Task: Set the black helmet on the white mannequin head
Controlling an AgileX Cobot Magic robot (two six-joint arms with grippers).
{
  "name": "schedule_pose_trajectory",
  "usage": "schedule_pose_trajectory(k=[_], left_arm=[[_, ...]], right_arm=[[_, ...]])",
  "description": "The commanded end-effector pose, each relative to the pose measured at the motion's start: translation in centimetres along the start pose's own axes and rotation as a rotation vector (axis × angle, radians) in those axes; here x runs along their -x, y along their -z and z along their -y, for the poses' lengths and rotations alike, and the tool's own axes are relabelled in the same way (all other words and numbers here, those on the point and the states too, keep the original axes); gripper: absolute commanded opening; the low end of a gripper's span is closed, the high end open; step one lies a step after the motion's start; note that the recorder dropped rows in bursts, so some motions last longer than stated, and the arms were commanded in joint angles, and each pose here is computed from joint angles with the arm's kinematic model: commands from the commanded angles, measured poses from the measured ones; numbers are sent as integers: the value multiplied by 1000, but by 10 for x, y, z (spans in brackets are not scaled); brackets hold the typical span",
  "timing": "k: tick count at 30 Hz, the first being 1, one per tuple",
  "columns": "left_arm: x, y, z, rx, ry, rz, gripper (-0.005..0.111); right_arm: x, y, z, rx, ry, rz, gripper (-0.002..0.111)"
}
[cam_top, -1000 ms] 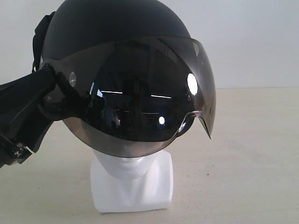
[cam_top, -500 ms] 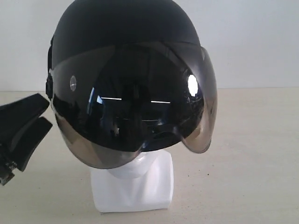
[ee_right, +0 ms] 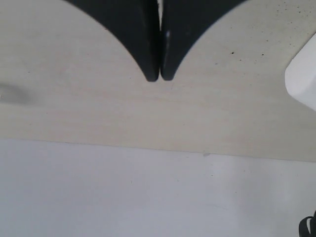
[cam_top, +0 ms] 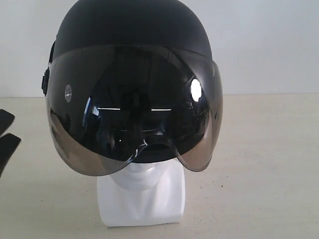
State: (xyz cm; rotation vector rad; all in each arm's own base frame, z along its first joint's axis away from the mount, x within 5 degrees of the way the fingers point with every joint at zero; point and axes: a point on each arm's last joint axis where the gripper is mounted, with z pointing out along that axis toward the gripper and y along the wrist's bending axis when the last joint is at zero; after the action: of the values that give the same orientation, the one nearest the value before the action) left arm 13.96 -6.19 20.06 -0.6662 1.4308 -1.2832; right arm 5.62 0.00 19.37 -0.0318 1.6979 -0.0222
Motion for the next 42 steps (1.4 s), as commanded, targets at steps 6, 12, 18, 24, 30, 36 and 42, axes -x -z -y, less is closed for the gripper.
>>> schedule_pose_trajectory(k=[6,12,18,24,30,36,42], left_arm=[[32,27,88,-507,-275,233,4],[39,11,165,-428,-915,92,4],[48,7,191,-395,-1048,75,4],[50,7,194,-363,-1068,60,4],[50,6,192,-349,-1070,50,4],[50,5,190,-333,-1095,41,4],[45,-9,183,-308,-1107,0,4]], right_arm=[[1,0,0,1,2,7,0],[0,0,0,1,2,6,0],[1,0,0,1,2,8,0],[1,0,0,1,2,8,0],[1,0,0,1,2,8,0],[7,1,0,0,4,73,0],[51,16,1,7,-58,600,0]])
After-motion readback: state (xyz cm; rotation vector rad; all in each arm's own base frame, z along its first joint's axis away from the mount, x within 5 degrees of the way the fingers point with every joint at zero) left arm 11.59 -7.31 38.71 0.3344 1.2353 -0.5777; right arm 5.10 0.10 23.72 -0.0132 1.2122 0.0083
